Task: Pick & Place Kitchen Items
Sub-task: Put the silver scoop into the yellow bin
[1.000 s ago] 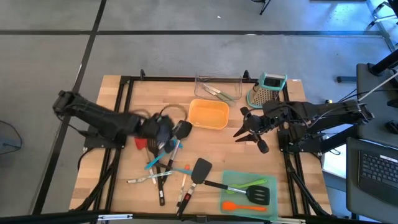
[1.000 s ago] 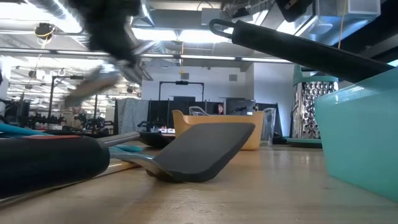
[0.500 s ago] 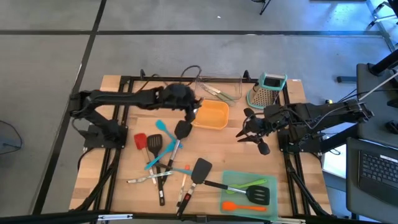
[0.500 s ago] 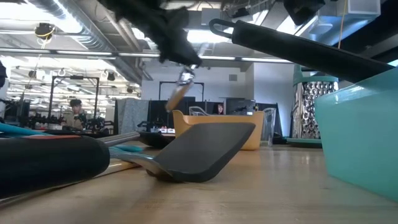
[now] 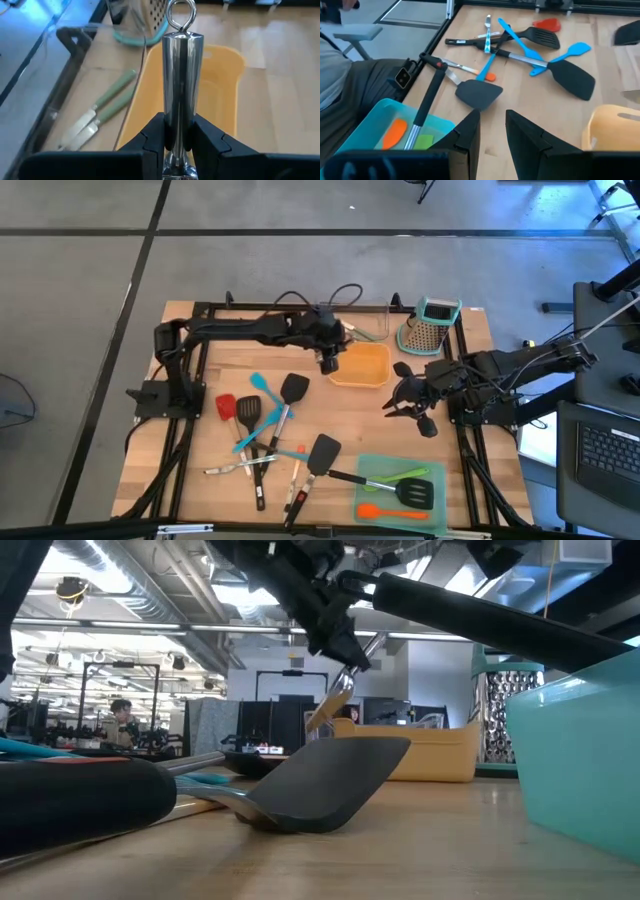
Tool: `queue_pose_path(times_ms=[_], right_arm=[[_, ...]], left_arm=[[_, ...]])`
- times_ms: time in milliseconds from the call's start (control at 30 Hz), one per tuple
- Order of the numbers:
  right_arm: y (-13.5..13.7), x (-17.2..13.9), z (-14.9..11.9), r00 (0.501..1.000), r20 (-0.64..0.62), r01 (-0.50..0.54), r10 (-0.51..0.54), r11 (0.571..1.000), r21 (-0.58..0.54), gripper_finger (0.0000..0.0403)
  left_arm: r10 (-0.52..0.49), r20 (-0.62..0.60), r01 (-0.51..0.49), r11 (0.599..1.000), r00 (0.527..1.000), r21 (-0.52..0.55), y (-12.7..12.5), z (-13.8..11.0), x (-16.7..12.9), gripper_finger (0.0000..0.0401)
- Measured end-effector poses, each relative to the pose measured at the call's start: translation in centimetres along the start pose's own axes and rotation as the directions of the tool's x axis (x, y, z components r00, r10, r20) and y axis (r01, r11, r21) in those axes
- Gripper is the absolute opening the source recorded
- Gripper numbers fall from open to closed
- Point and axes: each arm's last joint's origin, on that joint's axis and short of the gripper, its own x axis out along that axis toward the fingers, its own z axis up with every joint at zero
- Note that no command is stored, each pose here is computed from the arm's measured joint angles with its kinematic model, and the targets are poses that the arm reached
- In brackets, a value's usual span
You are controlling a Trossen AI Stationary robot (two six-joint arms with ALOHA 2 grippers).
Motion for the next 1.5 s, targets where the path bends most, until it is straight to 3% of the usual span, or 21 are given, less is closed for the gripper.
queue_pose_path(times_ms=[100,233,333,433,800,1133,1367,1500], right_arm=[[0.1,0.3,-0.3,1.0,-0.009,-0.006,0.006,1.0,0.008,0.0094],[0.1,0.5,-0.7,1.0,-0.02,-0.004,0.005,0.999,0.033,0.0094],[0.1,0.5,-0.8,1.0,-0.019,-0.004,0.005,0.999,0.045,0.0094],[0.1,0.5,-0.7,1.0,-0.009,-0.005,0.005,0.999,0.044,0.0094],[0.1,0.5,-0.6,1.0,-0.002,-0.006,0.006,0.999,0.037,0.0094],[0.1,0.5,-0.6,1.0,-0.006,-0.005,0.005,0.999,0.032,0.0094],[0.1,0.5,-0.6,1.0,-0.006,-0.005,0.005,0.999,0.032,0.0094],[0.1,0.5,-0.6,1.0,-0.005,-0.005,0.005,0.999,0.033,0.0094]], left_arm=[[-0.002,0.026,0.002,1.0,1.0,0.002,0.0,1.2,-1.1,0.0058],[-0.085,0.179,0.082,0.996,0.98,0.023,-0.2,3.6,-2.9,0.0058],[-0.163,0.245,0.159,0.987,0.956,0.035,-0.5,4.3,-3.0,0.0058],[-0.174,0.253,0.169,0.985,0.952,0.043,-0.7,4.2,-2.2,0.0058],[-0.183,0.081,0.183,0.983,0.98,0.011,-0.7,0.4,4.7,0.0058],[-0.141,-0.115,0.138,0.99,0.983,-0.035,-0.2,-1.7,4.9,0.0058],[-0.145,-0.294,0.133,0.989,0.945,-0.061,-0.3,-3.3,4.4,0.0058],[-0.147,-0.319,0.133,0.989,0.936,-0.064,-0.4,-3.6,4.3,0.0058]])
